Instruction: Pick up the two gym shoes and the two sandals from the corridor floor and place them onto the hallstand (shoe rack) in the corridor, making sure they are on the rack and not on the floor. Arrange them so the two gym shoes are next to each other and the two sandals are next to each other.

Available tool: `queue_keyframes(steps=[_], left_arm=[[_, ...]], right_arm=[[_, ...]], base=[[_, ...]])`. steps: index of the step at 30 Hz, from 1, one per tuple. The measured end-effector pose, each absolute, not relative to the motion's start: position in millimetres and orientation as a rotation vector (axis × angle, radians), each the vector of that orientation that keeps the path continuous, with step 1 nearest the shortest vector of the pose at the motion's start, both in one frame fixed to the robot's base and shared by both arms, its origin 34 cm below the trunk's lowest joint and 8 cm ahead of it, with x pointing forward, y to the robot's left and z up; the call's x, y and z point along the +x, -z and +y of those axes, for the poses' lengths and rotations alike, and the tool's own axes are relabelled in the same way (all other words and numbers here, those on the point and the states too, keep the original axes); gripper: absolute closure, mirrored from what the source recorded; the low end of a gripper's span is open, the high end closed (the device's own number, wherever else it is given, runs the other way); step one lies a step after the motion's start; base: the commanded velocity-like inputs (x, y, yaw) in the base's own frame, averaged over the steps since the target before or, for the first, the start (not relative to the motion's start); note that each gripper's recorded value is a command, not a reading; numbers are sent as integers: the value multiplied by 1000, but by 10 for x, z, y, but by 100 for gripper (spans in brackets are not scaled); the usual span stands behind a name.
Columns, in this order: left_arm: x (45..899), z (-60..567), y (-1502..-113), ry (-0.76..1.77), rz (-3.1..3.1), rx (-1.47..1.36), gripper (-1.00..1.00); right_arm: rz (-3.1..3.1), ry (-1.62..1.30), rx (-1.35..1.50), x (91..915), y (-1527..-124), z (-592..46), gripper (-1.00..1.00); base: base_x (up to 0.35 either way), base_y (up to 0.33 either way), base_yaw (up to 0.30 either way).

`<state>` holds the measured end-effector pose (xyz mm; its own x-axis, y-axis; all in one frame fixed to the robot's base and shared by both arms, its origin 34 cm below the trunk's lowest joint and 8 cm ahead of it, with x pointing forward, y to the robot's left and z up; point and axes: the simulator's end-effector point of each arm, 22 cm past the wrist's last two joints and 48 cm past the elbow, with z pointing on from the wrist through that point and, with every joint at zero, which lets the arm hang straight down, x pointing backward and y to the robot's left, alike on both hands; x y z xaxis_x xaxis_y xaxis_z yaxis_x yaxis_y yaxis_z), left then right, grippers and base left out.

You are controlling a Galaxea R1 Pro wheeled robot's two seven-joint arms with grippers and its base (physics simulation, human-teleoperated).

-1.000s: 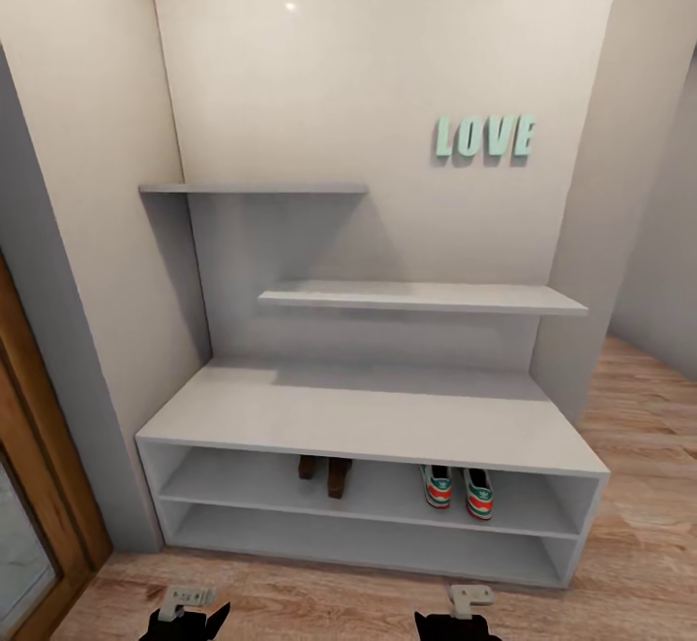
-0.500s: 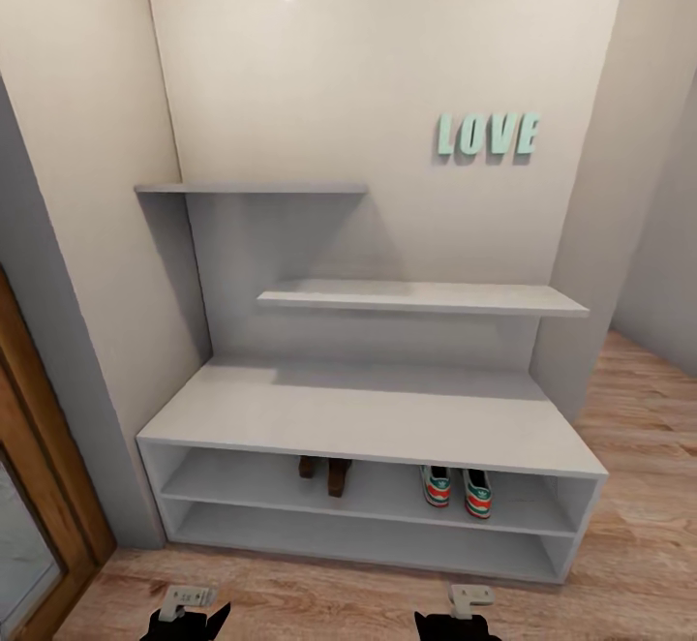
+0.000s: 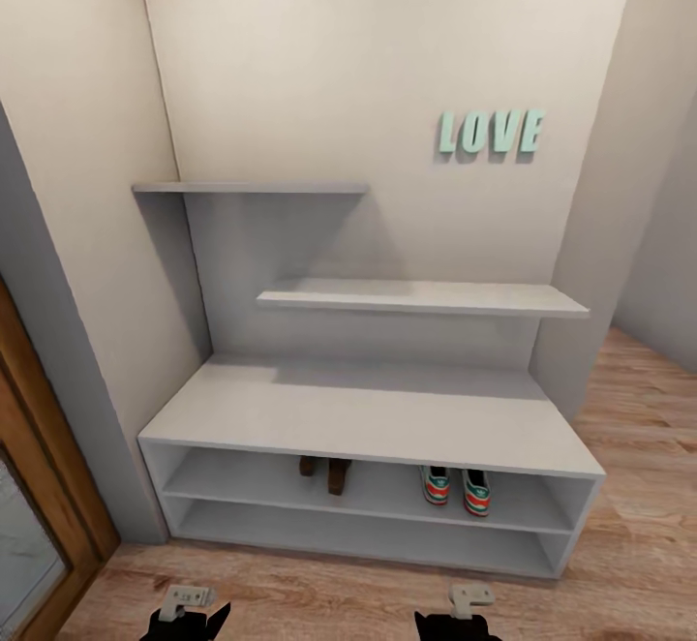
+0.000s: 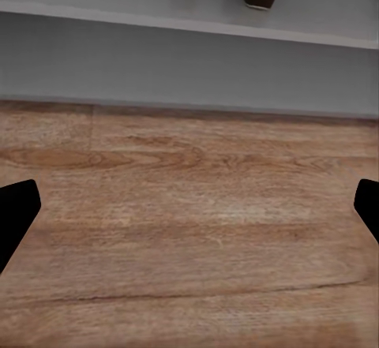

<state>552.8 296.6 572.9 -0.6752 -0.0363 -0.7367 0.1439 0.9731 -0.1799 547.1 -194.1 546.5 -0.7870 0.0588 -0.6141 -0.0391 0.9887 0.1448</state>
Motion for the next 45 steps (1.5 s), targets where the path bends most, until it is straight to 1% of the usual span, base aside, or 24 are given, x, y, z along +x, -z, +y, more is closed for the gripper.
queue_keyframes(steps=[45], left_arm=[[5481, 2948, -5781, 290, 2317, 76, -100]], right_arm=[[2489, -188, 22, 5424, -5519, -1976, -100]], base=[[0, 0, 0]])
